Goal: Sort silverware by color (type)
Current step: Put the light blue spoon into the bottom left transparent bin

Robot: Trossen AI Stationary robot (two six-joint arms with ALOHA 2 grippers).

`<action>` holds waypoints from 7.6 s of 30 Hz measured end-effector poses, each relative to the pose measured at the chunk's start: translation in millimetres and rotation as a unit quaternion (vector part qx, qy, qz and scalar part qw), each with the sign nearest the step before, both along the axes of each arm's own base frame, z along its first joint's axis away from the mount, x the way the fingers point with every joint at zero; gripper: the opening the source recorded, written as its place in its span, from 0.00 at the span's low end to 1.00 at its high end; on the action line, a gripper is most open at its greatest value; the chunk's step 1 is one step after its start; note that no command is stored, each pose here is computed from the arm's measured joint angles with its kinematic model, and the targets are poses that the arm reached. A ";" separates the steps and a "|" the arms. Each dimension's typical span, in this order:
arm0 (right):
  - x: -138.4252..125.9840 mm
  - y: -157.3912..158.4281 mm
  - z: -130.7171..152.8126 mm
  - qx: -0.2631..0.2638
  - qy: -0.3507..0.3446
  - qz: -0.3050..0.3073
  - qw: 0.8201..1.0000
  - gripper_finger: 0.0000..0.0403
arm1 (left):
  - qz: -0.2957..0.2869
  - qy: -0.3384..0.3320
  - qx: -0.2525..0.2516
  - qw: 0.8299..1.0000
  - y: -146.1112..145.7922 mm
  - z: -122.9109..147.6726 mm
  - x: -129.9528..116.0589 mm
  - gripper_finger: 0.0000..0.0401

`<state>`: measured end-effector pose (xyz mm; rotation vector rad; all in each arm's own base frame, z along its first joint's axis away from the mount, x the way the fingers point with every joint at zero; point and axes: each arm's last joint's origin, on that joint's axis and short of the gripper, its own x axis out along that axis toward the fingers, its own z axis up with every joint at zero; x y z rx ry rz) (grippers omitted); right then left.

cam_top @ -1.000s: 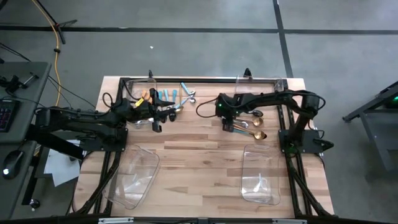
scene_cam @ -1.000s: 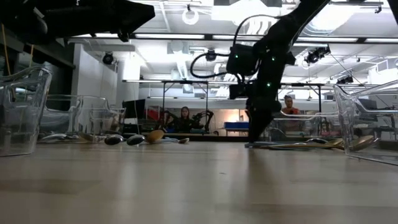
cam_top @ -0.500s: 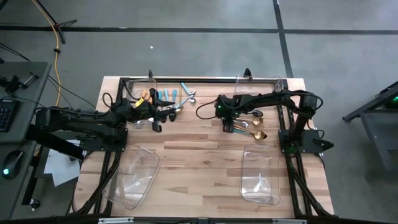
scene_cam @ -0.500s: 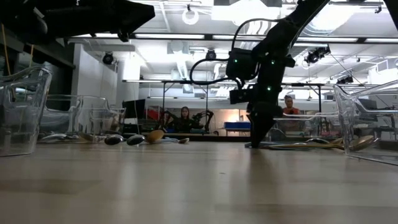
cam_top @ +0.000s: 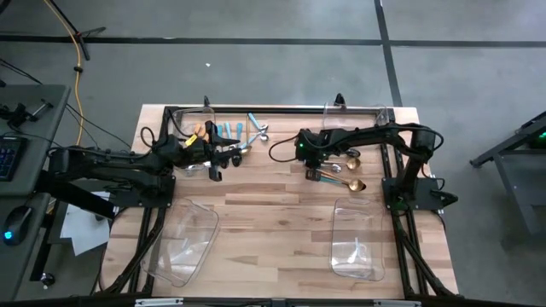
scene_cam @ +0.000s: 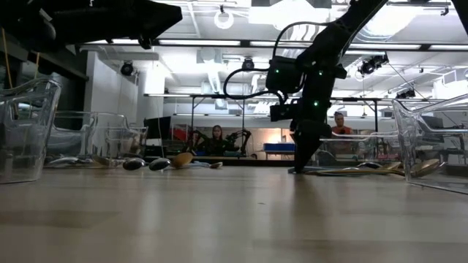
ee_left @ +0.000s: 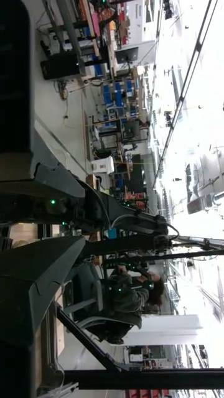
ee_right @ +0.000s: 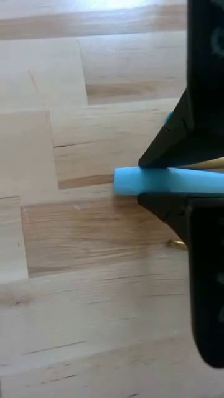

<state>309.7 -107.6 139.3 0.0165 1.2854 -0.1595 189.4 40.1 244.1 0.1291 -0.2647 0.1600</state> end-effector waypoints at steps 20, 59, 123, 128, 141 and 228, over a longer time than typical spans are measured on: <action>32.4 14.3 48.1 0.041 -0.133 0.085 0.987 0.07 | 0.002 0.000 0.000 1.000 0.1 0.0 0.0 0.25; -2.7 88.9 104.4 -0.094 -0.612 0.108 0.778 0.07 | -0.110 0.104 -0.088 0.985 8.9 -24.1 81.6 0.30; -17.3 83.8 117.4 -0.112 -0.587 0.046 0.801 0.39 | 0.020 0.211 -0.017 0.977 9.3 -1.3 94.6 0.05; -26.2 81.3 119.4 -0.142 -0.550 0.009 0.823 0.41 | 0.020 0.187 -0.014 0.982 5.2 4.7 71.3 0.05; -31.8 73.6 116.6 -0.186 -0.508 -0.013 0.841 0.41 | -0.002 0.087 -0.037 0.995 -4.3 7.3 14.9 0.05; -33.0 62.7 115.1 -0.184 -0.502 -0.003 0.845 0.41 | 0.229 0.708 -0.411 0.527 -215.2 -81.3 -21.9 0.05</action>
